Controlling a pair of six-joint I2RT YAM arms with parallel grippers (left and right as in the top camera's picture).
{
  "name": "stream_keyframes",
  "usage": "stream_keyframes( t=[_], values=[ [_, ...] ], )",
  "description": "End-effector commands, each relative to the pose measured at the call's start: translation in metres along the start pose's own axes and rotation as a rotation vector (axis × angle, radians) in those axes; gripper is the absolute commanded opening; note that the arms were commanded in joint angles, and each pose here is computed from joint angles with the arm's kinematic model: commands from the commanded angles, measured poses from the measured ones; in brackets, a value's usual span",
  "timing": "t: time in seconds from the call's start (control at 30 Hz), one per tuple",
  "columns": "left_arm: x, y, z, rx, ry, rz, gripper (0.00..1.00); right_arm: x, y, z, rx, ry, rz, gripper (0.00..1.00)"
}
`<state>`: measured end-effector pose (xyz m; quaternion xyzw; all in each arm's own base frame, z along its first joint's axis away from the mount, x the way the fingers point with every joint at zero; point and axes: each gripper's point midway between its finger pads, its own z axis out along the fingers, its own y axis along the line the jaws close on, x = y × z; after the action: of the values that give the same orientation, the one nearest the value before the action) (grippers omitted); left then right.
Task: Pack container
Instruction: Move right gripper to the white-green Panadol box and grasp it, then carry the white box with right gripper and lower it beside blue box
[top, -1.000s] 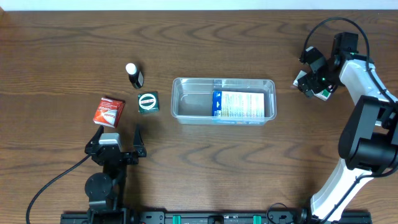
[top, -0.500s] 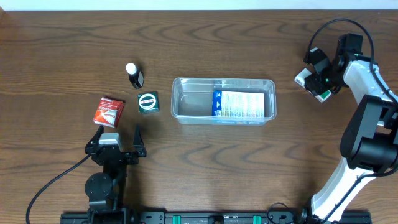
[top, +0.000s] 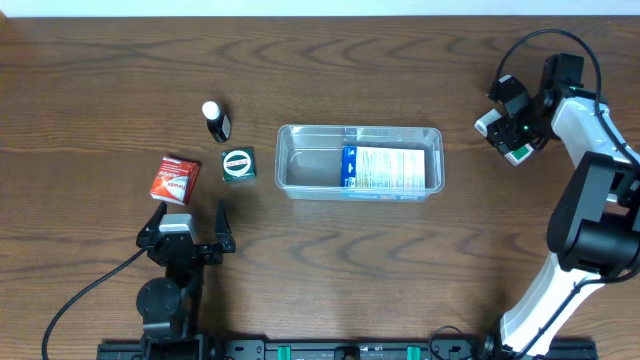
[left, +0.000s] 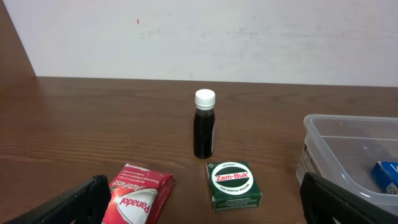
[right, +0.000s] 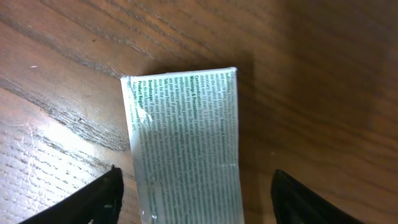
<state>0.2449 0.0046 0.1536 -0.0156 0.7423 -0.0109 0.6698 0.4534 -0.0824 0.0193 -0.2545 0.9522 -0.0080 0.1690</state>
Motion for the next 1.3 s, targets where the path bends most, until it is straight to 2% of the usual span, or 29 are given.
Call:
stream_keyframes(
  t=[0.0, 0.3, 0.43, 0.5, 0.73, 0.9, 1.03, 1.13, 1.27],
  values=[
    [0.017, -0.001, 0.001, 0.008, 0.052, 0.011, 0.98, 0.008, 0.002, 0.014, -0.034, 0.013, 0.028, 0.69],
    [0.017, -0.001, 0.001, 0.008, 0.051, 0.011, 0.98, 0.007, 0.004, 0.014, -0.044, 0.009, 0.046, 0.42],
    [0.017, -0.001, 0.001, 0.008, 0.052, 0.011, 0.98, 0.006, 0.003, 0.014, -0.037, 0.005, 0.069, 0.24],
    [0.017, -0.001, 0.001, 0.008, 0.052, 0.011, 0.98, 0.004, 0.000, 0.012, -0.024, 0.002, 0.089, 0.19],
    [0.017, -0.001, 0.001, 0.008, 0.051, 0.011, 0.98, -0.021, -0.016, -0.023, 0.039, -0.074, 0.162, 0.19],
    [0.017, -0.001, 0.001, 0.008, 0.051, 0.011, 0.98, -0.058, -0.016, -0.082, 0.085, -0.209, 0.205, 0.19],
    [0.017, -0.001, 0.001, 0.008, 0.052, 0.011, 0.98, -0.094, 0.021, -0.140, 0.018, -0.359, 0.126, 0.18],
    [0.017, -0.001, 0.001, 0.008, 0.052, 0.011, 0.98, -0.119, 0.070, -0.185, -0.108, -0.488, 0.036, 0.14],
    [0.017, -0.001, 0.001, 0.008, 0.052, 0.011, 0.98, -0.135, 0.127, -0.222, -0.211, -0.562, -0.079, 0.11]
  ],
)
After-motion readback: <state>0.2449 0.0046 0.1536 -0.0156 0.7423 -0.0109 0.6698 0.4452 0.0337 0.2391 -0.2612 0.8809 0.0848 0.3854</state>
